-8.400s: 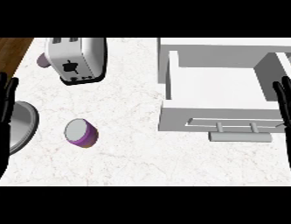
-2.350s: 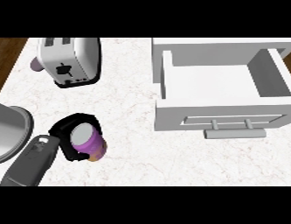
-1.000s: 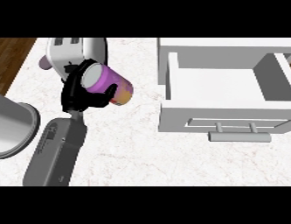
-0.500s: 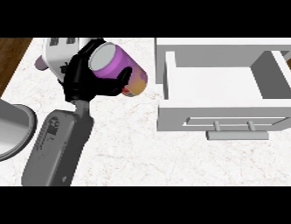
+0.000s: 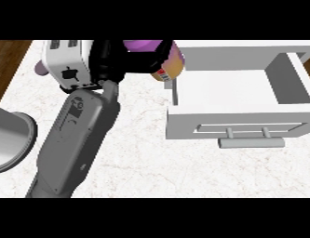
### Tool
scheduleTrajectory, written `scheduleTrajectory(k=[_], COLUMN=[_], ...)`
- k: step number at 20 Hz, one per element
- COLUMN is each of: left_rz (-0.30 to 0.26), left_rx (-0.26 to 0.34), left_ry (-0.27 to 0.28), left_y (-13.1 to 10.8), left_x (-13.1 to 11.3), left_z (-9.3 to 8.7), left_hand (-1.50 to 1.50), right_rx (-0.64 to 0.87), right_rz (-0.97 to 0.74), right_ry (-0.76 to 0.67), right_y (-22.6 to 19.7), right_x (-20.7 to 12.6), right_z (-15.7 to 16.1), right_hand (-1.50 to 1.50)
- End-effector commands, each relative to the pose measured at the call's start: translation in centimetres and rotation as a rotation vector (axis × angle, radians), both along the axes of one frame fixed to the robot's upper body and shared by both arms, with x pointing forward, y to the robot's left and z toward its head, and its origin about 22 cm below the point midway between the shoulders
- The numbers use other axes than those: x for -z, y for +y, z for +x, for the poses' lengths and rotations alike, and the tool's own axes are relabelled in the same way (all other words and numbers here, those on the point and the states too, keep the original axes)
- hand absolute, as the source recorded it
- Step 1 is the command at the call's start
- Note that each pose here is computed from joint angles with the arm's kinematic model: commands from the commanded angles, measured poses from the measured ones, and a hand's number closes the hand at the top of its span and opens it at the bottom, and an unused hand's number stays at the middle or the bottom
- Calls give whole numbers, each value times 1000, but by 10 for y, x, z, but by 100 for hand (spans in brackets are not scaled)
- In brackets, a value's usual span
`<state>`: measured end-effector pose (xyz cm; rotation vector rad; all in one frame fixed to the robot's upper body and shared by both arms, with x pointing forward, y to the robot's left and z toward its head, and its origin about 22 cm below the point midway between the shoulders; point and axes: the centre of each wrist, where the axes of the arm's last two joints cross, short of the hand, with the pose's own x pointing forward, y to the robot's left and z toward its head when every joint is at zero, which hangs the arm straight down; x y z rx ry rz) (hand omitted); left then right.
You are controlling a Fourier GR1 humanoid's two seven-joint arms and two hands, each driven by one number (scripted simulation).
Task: Pick up the can, place it into the drawer and close the drawer
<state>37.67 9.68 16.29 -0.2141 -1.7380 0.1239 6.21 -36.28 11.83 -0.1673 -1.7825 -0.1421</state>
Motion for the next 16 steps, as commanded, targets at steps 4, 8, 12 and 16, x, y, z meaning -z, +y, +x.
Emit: scheduleTrajectory(k=[4,8,12,16], left_rz=[17,37,41,42], left_rx=[6,-7,-12,10], left_ry=[10,2,-1,26], left_y=[-37,-55,-74,-85], left_x=[-32,-38,-56,-61], left_z=[20,22,26,33], left_hand=[150,150,150,150], right_rx=[-9,-9,-24,-38], right_rz=[11,5,4,-7], right_ry=[-30,-5,-10,-15], right_y=[7,11,-8,1], right_x=[7,5,1,-10], right_z=[24,17,15,13], right_hand=[-150,-150,-150,-150])
